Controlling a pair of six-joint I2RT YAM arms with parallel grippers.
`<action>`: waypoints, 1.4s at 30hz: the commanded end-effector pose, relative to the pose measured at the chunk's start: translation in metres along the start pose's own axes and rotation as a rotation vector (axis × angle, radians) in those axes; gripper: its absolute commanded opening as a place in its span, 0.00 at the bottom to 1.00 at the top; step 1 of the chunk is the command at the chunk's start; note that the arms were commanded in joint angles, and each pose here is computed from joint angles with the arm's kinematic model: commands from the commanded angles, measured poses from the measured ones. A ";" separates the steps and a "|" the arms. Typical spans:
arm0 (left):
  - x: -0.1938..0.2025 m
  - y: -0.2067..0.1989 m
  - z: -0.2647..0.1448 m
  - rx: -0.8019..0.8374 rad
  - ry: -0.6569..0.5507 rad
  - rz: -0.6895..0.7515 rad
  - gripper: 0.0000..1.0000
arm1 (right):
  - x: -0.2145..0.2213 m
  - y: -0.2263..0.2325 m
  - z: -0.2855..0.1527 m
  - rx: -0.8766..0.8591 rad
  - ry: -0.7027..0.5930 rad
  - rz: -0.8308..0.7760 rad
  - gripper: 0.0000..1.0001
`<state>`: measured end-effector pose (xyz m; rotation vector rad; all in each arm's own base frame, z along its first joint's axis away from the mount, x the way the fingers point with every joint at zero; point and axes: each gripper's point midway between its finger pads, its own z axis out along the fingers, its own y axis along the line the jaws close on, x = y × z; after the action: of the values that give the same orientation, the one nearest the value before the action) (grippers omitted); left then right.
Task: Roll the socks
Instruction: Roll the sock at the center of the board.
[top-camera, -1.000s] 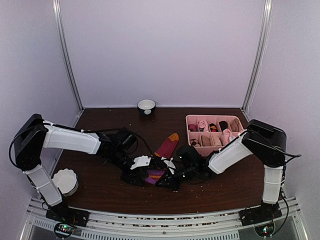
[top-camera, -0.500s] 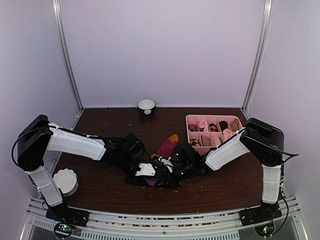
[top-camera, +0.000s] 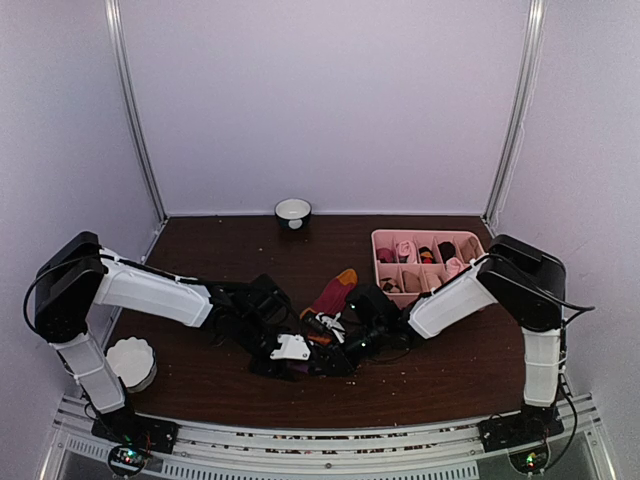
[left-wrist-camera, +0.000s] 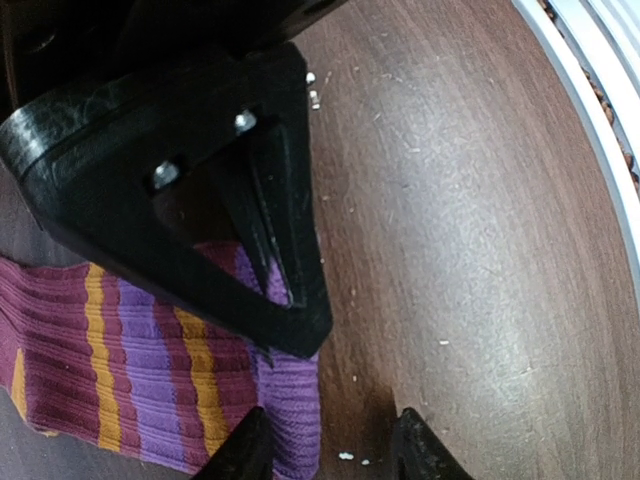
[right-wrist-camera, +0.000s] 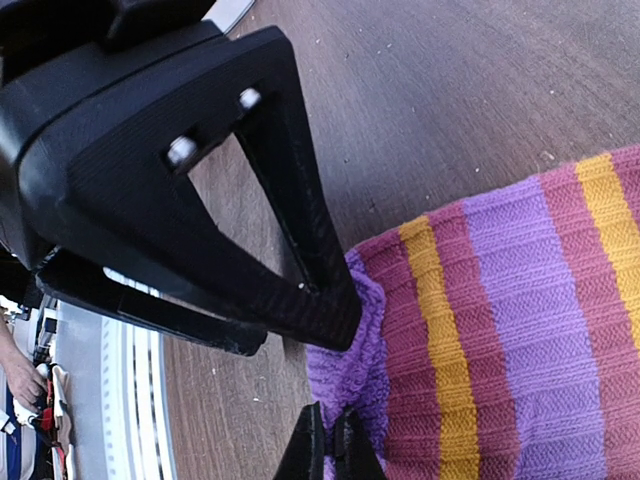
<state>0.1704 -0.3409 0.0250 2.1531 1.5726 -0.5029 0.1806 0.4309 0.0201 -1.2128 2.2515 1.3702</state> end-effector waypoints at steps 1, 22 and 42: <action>-0.002 0.006 0.003 -0.027 0.005 0.011 0.40 | 0.070 -0.034 0.005 0.118 0.187 0.174 0.00; 0.014 -0.003 0.012 0.137 0.067 -0.219 0.00 | 0.032 -0.032 -0.039 0.238 -0.113 0.149 0.37; 0.014 0.002 0.007 0.425 -0.047 -0.544 0.00 | -0.011 -0.035 -0.153 0.625 -0.656 0.086 1.00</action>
<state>0.1858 -0.3407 0.0192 1.9623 2.0607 -1.0379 0.2442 0.3030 0.0833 -0.3799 2.0630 0.7784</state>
